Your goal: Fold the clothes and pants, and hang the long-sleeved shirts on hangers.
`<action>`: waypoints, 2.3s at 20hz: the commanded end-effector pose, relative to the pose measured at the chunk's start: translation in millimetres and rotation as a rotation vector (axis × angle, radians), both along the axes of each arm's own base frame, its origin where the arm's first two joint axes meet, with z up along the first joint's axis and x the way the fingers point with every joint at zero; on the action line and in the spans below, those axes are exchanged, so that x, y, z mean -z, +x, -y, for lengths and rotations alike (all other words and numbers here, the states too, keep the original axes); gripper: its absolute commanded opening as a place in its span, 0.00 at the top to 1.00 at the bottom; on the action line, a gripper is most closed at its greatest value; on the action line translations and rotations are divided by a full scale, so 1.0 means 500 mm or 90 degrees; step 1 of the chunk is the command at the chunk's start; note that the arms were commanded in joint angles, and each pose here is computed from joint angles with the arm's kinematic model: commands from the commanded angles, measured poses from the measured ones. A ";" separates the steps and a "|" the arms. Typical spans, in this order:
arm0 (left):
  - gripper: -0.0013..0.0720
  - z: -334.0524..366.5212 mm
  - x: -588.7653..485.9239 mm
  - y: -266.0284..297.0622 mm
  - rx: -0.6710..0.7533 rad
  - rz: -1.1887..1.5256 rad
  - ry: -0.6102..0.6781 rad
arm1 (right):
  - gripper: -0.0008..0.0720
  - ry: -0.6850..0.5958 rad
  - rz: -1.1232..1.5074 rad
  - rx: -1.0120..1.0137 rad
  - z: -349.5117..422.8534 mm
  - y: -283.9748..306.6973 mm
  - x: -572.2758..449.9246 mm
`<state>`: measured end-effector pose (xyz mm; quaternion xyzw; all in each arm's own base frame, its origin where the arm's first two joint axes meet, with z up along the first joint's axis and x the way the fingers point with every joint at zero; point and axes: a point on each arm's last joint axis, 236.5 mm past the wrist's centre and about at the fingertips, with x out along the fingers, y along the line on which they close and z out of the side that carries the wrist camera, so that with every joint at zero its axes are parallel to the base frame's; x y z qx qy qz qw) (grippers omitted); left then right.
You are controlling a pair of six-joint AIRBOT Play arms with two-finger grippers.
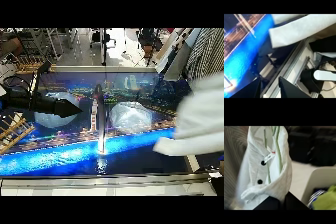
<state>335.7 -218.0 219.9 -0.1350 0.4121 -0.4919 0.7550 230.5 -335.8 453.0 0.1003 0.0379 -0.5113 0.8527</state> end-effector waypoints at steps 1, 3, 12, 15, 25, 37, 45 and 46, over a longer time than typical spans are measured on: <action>0.67 -0.001 0.002 -0.003 0.003 -0.002 0.003 | 0.95 -0.138 0.058 0.114 0.076 -0.140 -0.118; 0.67 -0.001 0.002 -0.003 0.003 -0.002 0.003 | 0.95 -0.197 0.078 0.138 0.088 -0.174 -0.162; 0.67 0.000 0.002 -0.003 0.003 -0.003 0.002 | 0.95 -0.082 0.022 0.253 0.242 -0.275 -0.020; 0.67 0.000 0.003 -0.007 0.007 -0.005 0.003 | 0.94 -0.066 0.026 0.248 0.235 -0.273 -0.012; 0.67 -0.069 0.072 0.010 -0.054 -0.018 0.139 | 0.14 -0.100 0.132 -0.413 -0.366 0.038 -0.177; 0.67 -0.610 -0.008 -0.001 -0.693 0.054 0.642 | 0.94 0.208 -0.449 -0.864 -0.765 0.192 0.446; 0.67 -0.610 -0.008 0.000 -0.693 0.054 0.642 | 0.95 0.194 -0.463 -0.839 -0.744 0.195 0.454; 0.67 -0.610 -0.008 0.000 -0.693 0.054 0.642 | 0.95 0.194 -0.463 -0.839 -0.744 0.195 0.454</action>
